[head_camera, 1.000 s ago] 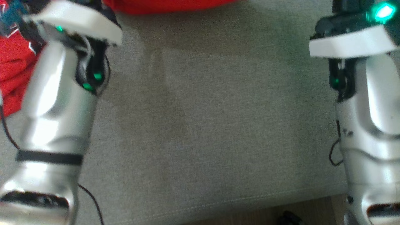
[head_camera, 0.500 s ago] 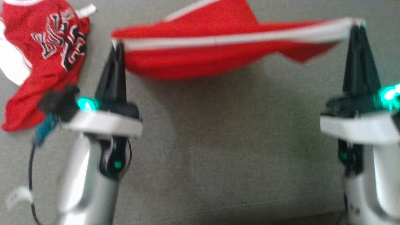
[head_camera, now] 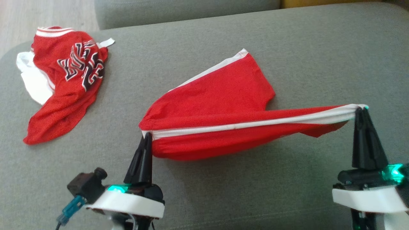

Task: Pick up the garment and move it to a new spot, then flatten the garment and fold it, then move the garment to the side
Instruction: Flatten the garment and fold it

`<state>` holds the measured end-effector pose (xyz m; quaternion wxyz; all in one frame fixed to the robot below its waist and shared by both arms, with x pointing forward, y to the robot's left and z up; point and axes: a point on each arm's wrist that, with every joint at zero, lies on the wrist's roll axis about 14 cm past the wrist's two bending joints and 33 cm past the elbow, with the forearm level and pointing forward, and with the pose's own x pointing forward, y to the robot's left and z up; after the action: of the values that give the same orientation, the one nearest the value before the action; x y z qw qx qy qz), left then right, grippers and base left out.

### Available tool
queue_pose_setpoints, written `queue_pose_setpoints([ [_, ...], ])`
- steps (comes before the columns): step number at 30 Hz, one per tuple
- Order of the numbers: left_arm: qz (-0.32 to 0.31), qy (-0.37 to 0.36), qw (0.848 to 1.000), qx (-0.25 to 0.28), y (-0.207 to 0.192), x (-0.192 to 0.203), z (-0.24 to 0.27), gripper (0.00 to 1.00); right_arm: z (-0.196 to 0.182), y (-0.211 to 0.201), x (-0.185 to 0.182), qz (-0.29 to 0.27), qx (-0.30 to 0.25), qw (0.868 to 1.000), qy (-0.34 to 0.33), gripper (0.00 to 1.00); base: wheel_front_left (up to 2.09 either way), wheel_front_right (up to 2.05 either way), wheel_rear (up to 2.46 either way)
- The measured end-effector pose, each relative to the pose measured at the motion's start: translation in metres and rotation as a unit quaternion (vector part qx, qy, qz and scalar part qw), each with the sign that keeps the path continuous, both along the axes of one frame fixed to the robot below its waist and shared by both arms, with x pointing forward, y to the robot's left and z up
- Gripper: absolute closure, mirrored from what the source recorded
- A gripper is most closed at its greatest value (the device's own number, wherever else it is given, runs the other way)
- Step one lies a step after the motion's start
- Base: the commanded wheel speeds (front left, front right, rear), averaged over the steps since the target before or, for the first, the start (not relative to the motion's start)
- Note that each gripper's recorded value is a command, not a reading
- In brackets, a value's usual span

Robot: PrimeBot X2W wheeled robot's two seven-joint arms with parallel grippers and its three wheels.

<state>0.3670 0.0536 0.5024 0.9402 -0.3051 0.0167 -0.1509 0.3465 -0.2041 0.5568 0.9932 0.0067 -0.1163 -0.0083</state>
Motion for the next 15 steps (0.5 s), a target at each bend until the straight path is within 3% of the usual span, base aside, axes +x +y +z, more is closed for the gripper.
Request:
queue_pose_setpoints([
  [4, 0.018, 0.056, 0.998, -0.010, 0.007, 0.001, -0.028, 1.00, -0.022, 0.008, 0.016, 0.014, -0.008, 0.999, 0.033, 1.00, 0.00, 0.00, 0.00],
  [9, 0.032, 0.120, 0.992, -0.026, 0.008, 0.019, -0.060, 1.00, -0.045, 0.023, 0.064, 0.047, -0.022, 0.997, 0.065, 1.00, 0.00, 0.00, 0.00],
  [15, 0.051, 0.141, 0.989, -0.021, 0.015, 0.052, -0.069, 1.00, -0.059, 0.038, 0.117, 0.083, -0.059, 0.991, 0.088, 1.00, 0.00, 0.00, 0.00],
])
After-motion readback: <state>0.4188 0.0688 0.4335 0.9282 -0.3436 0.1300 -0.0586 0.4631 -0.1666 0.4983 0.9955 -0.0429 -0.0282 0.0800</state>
